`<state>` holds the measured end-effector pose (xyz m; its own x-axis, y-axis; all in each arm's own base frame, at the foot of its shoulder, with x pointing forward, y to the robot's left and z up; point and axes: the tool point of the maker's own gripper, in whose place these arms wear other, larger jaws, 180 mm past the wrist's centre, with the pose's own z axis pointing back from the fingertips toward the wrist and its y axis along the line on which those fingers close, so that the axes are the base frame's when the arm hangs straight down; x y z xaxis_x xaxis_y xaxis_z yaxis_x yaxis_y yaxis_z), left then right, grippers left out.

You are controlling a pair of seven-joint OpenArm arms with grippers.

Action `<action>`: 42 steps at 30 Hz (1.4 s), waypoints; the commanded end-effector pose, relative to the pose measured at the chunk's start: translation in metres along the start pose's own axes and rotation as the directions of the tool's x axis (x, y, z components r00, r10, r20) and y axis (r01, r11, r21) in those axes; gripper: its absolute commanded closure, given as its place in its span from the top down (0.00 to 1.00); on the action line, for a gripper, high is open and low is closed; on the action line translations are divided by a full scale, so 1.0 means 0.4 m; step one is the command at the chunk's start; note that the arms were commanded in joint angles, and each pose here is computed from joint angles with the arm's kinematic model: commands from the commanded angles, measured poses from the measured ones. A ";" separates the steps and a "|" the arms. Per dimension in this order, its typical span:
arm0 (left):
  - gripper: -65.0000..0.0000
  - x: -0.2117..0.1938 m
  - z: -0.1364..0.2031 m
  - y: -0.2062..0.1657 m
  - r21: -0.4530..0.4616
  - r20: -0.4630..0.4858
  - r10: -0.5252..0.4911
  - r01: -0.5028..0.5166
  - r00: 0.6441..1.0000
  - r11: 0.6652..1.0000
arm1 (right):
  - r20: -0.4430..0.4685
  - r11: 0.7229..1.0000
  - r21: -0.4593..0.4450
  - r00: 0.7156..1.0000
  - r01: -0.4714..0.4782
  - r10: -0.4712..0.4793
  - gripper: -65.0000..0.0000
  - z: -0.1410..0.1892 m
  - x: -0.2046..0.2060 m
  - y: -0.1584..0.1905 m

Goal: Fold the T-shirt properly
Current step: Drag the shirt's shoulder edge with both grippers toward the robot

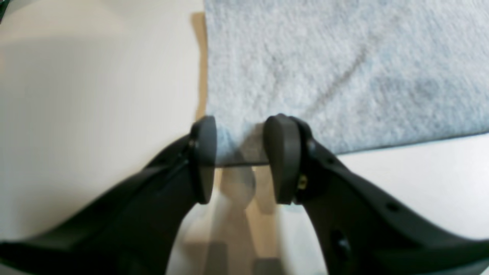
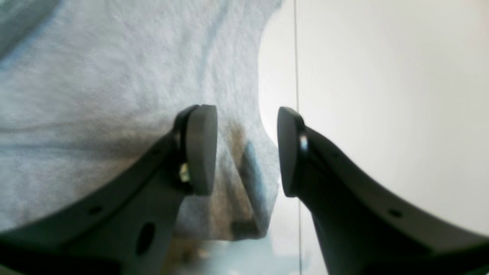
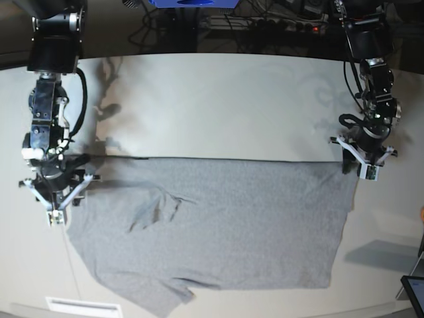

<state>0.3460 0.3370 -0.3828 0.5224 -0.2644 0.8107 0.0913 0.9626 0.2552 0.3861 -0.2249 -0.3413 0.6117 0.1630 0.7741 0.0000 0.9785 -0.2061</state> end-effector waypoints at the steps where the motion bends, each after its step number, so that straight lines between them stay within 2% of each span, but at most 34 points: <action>1: 0.37 0.075 0.013 0.032 0.027 0.086 -0.025 0.023 0.996 0.999 | 0.088 1.000 -0.017 0.996 -0.015 0.016 0.39 0.028 0.067 -0.013; 5: 0.37 0.158 0.059 0.036 0.064 0.192 -0.029 0.017 0.981 0.998 | 0.155 1.000 0.003 0.988 -0.022 0.021 0.39 0.097 0.076 0.024; 8: 0.37 0.204 0.082 0.051 0.105 0.268 0.021 -0.051 0.963 0.993 | 0.191 1.000 0.026 0.981 -0.015 0.010 0.39 0.099 0.052 0.049; 11: 0.37 0.208 0.049 0.037 0.088 0.272 0.070 -0.097 0.960 0.991 | 0.218 0.997 0.062 0.975 0.035 -0.047 0.39 0.080 0.016 0.090; 13: 0.37 0.197 0.025 0.018 0.066 0.276 0.102 -0.125 0.956 0.990 | 0.213 0.996 0.078 0.975 0.053 -0.069 0.39 0.061 -0.009 0.109; 16: 0.37 0.186 0.002 -0.018 0.026 0.299 0.111 -0.124 0.948 0.992 | 0.158 0.992 0.096 0.983 0.083 -0.098 0.39 0.026 -0.054 0.135; 19: 0.37 0.182 -0.030 -0.047 -0.006 0.278 0.117 -0.119 0.954 0.993 | 0.126 0.991 0.099 0.987 0.088 -0.101 0.39 0.010 -0.077 0.140; 24: 0.37 0.136 -0.050 -0.042 -0.003 0.166 0.136 -0.137 0.977 0.991 | 0.097 0.992 0.094 0.991 0.084 -0.093 0.39 0.007 -0.084 0.134; 28: 0.37 0.140 -0.047 -0.041 0.002 0.149 0.117 -0.118 0.982 0.993 | 0.077 0.992 0.092 0.993 0.084 -0.091 0.39 0.001 -0.079 0.131; 38: 0.37 0.034 -0.037 -0.033 0.012 -0.040 0.098 -0.097 0.994 0.995 | 0.038 0.992 0.093 0.996 0.081 -0.085 0.39 0.005 -0.123 0.136; 42: 0.37 -0.018 -0.018 -0.030 0.013 -0.085 0.083 -0.082 0.993 0.997 | 0.017 0.992 0.094 0.997 0.079 -0.081 0.39 0.010 -0.151 0.139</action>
<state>0.3466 0.3185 -0.4000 0.5846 -0.1484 0.7976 0.0386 0.9871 0.1554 0.3355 -0.1760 -0.4109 0.6329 0.0762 0.7705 -0.0322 0.9969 -0.0721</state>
